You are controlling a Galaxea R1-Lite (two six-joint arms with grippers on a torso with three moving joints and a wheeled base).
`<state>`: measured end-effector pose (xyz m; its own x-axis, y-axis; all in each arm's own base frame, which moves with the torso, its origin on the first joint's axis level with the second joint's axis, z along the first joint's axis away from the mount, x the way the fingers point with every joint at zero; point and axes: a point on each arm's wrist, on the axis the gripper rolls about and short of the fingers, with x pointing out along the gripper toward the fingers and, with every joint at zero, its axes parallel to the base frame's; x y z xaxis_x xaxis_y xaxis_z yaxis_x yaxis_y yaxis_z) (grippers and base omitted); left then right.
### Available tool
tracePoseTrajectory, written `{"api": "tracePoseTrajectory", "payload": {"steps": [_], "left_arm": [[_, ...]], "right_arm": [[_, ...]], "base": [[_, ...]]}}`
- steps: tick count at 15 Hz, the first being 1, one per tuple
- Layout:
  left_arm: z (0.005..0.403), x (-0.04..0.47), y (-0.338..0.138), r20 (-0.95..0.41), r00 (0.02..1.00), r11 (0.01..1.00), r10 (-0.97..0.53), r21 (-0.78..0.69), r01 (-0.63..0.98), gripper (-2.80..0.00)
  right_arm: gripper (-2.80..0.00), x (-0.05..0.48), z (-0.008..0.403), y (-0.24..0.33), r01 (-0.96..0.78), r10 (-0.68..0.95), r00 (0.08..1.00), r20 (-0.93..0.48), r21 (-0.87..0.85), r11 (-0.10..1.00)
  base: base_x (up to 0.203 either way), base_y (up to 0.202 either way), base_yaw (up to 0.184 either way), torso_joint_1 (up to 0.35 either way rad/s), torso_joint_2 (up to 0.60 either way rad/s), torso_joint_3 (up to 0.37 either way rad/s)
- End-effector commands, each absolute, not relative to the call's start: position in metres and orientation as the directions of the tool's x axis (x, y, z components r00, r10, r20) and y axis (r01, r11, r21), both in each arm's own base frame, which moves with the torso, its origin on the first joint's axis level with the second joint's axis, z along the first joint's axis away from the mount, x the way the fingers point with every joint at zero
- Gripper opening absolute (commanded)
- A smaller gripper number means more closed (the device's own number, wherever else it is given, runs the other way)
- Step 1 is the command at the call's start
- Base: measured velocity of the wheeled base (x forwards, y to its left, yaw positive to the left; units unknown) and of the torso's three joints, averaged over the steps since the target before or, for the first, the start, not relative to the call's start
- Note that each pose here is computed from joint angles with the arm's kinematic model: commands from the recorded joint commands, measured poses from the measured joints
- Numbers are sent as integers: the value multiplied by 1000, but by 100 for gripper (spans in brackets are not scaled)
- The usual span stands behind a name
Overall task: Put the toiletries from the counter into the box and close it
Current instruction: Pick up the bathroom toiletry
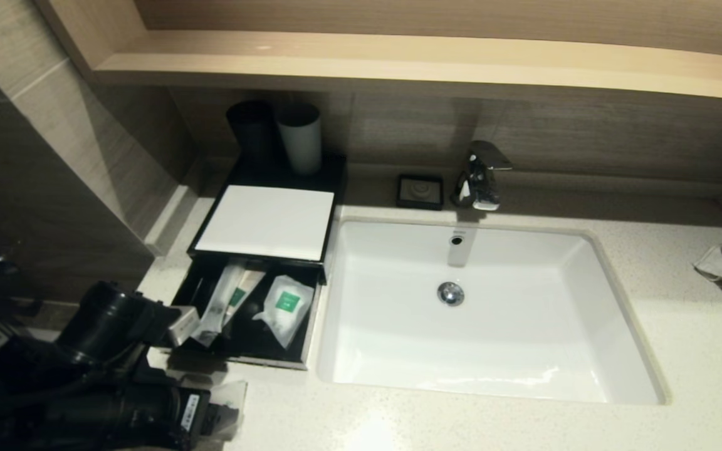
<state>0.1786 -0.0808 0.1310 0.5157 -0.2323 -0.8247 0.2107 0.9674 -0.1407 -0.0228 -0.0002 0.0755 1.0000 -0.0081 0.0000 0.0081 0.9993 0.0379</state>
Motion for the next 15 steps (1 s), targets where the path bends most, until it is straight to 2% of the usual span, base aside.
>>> {"api": "tracePoseTrajectory", "payload": {"steps": [1,15], "left_arm": [[129,180,-81,-831,508,969,-227,-138,207,0],[124,181,-82,-843,494,971,-213,-125,206,0]], "right_arm": [[-280,-23,76,0,8,-8,1000,-1,38,999],[-280,-23,75,0,8,-8,1000,0,38,999]], "base": [[0,0,0,0,0,0],[0,0,0,0,0,0]]}}
